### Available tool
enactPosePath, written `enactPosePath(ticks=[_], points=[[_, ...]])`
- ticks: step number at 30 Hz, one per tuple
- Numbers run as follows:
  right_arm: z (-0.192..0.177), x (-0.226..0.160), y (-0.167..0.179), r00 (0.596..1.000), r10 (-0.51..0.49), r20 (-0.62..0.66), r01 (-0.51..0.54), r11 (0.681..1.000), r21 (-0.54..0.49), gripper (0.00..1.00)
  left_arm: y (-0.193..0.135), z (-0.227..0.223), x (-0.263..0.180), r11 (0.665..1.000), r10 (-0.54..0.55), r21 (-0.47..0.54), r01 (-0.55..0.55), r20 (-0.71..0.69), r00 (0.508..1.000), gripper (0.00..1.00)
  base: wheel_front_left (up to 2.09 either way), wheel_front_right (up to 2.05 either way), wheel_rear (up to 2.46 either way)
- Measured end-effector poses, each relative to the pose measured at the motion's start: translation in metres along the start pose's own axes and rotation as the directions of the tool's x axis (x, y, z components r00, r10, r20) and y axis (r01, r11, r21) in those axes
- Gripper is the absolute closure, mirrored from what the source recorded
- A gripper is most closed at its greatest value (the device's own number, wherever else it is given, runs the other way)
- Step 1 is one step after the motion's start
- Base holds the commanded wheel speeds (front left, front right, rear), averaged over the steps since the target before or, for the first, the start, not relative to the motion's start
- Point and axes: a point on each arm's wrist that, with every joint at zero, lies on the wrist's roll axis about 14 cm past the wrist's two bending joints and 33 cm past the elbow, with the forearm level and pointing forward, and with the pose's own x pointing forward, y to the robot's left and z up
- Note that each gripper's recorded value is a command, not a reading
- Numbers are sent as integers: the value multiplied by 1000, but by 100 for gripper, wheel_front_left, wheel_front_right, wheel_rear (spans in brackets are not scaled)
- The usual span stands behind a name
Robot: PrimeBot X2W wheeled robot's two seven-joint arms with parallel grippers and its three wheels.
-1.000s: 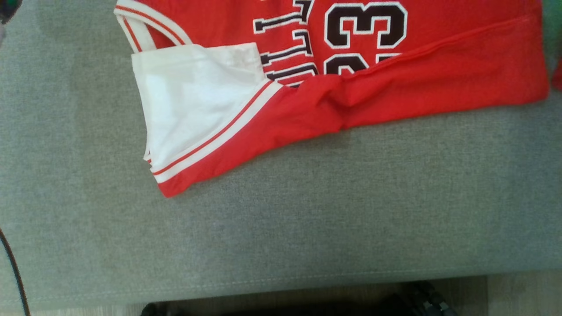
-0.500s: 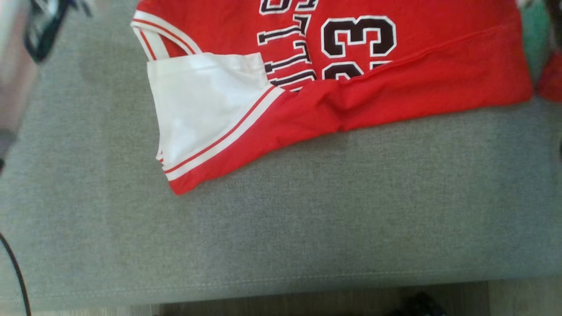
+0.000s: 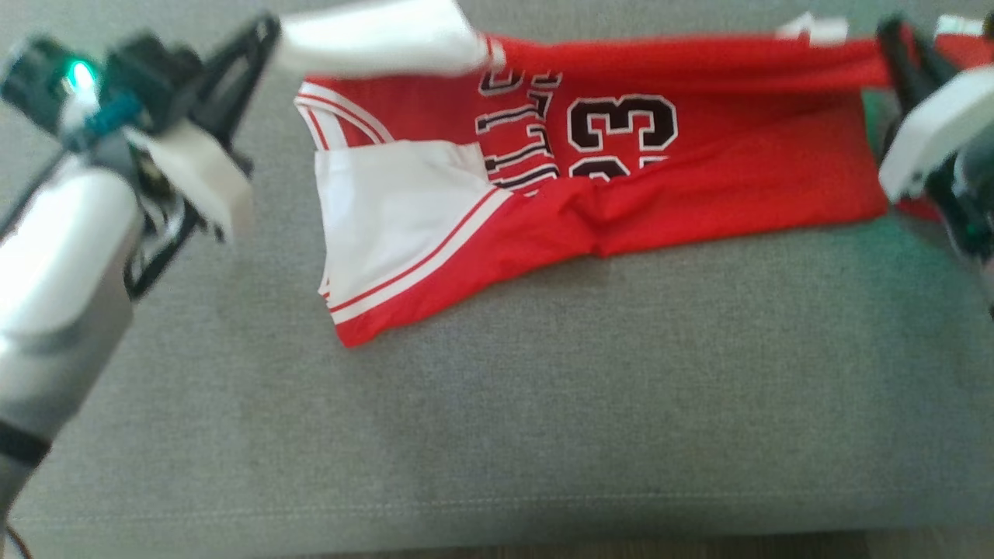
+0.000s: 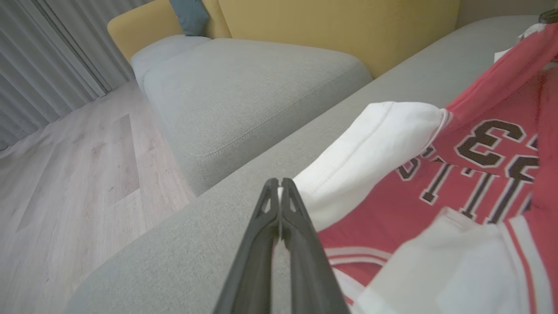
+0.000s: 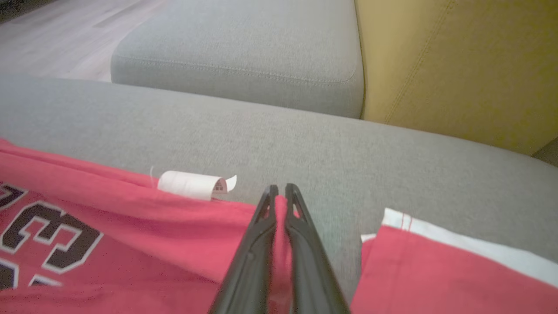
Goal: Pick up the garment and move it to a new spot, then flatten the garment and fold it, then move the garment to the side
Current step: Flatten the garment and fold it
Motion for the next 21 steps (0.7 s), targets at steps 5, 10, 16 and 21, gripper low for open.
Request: enactPosePath(ticks=[5, 10, 16, 21], points=[[-17, -24, 3, 996, 29, -81, -30, 1000, -8, 100, -24, -2, -29, 999, -48, 0, 48, -25, 999, 100, 0, 0, 0], [-23, -34, 4, 991, 46, -123, -49, 998, -26, 100, -51, -9, -45, 995, -97, -20, 96, -56, 994, 100, 0, 0, 0], [-39, -42, 10, 980, 65, -186, -76, 996, -51, 100, -76, -20, -55, 987, -153, -71, 146, -105, 983, 100, 0, 0, 0], [-49, -51, 12, 968, 74, -238, -82, 996, -22, 0, -93, -37, -67, 978, -196, -112, 178, -177, 964, 100, 0, 0, 0]])
